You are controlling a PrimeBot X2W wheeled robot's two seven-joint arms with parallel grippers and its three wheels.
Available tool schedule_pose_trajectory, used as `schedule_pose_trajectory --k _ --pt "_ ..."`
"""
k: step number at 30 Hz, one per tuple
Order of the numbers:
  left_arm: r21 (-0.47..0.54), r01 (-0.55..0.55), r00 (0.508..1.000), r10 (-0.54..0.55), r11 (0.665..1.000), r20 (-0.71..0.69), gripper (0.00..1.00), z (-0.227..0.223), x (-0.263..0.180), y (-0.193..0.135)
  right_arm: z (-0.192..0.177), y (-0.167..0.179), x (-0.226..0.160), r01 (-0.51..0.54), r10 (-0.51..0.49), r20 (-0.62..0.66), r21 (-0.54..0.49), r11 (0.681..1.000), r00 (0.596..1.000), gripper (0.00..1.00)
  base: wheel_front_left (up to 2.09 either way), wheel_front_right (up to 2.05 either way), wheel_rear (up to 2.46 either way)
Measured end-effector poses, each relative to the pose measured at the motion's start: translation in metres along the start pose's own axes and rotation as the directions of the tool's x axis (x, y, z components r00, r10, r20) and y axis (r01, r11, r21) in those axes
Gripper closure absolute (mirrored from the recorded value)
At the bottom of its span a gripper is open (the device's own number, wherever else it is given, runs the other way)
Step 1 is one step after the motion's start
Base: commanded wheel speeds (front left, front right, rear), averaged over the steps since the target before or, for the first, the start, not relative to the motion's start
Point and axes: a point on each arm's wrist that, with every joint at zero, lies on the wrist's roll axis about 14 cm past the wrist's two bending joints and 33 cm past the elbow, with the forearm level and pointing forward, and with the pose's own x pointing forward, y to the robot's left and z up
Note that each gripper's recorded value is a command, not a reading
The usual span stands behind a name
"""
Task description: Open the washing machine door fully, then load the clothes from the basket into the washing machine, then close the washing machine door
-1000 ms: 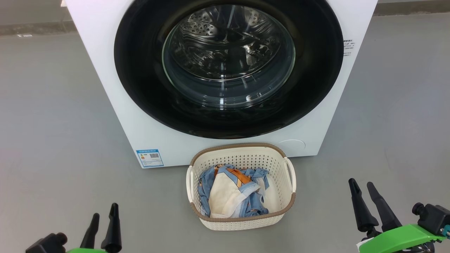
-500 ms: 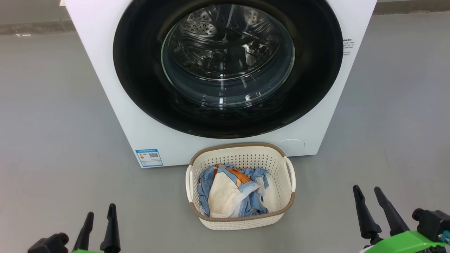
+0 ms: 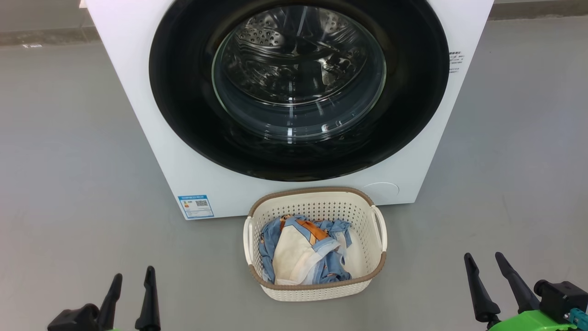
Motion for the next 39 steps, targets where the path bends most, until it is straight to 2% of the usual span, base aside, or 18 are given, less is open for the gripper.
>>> schedule_pose_trajectory --k 13,39 --pt "0.141 0.031 0.999 -0.032 0.990 0.010 0.00 0.0010 -0.0045 -0.0025 -0.0039 -0.0029 -0.0020 -0.014 0.013 -0.007 -0.143 0.990 1.000 0.00 0.00 0.00 0.00" --pt "0.134 0.012 1.000 -0.016 0.991 0.026 0.00 0.0053 -0.0032 0.0009 -0.0040 -0.0036 -0.0022 -0.011 0.010 -0.007 -0.145 0.989 1.000 0.00 0.00 0.00 0.00"
